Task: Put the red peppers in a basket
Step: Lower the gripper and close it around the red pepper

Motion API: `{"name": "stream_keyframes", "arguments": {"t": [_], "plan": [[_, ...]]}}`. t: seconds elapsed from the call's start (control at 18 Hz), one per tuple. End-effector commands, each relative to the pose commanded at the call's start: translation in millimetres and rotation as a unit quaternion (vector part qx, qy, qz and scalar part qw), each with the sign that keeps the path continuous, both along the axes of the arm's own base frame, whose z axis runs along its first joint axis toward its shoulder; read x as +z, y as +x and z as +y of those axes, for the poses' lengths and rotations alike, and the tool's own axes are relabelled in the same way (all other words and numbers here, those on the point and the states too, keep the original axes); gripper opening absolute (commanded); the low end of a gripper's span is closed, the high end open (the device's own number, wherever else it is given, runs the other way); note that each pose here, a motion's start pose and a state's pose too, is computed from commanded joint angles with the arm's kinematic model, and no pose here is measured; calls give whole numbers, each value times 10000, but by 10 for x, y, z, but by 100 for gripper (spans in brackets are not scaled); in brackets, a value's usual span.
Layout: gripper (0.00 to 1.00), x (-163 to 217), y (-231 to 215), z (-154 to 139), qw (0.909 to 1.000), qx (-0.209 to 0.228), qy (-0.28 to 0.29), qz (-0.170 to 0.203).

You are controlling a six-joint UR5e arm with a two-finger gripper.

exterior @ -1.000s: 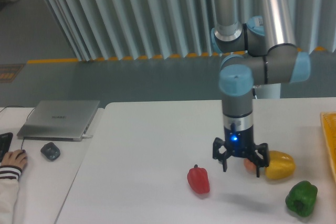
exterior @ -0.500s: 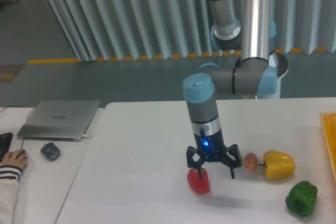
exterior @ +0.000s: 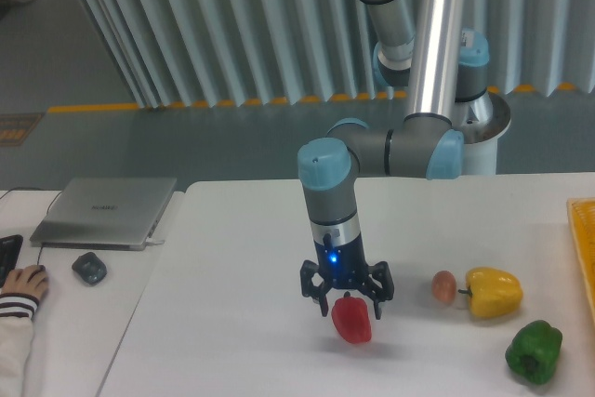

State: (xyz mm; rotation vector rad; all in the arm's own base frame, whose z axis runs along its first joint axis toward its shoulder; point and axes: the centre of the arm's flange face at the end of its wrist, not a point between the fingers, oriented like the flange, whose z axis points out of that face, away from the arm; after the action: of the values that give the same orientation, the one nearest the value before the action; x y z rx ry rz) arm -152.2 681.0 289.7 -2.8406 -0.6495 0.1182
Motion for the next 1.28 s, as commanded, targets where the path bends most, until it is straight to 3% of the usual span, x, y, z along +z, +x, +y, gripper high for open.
{"name": "stream_keyframes", "arguments": {"t": [0.89,0.94,1.0,1.06,1.28], "plan": [[100,-205,-120,-111,9994,-121,-310,134],[97,-214,-138,-118,9991,-100,-359,219],[83,-251,-140,-120,9988,-95,-412,261],[74,-251,-140,-120,9988,-95,-412,261],[50,-251,-151,-123,9988,-64,-412,264]]}}
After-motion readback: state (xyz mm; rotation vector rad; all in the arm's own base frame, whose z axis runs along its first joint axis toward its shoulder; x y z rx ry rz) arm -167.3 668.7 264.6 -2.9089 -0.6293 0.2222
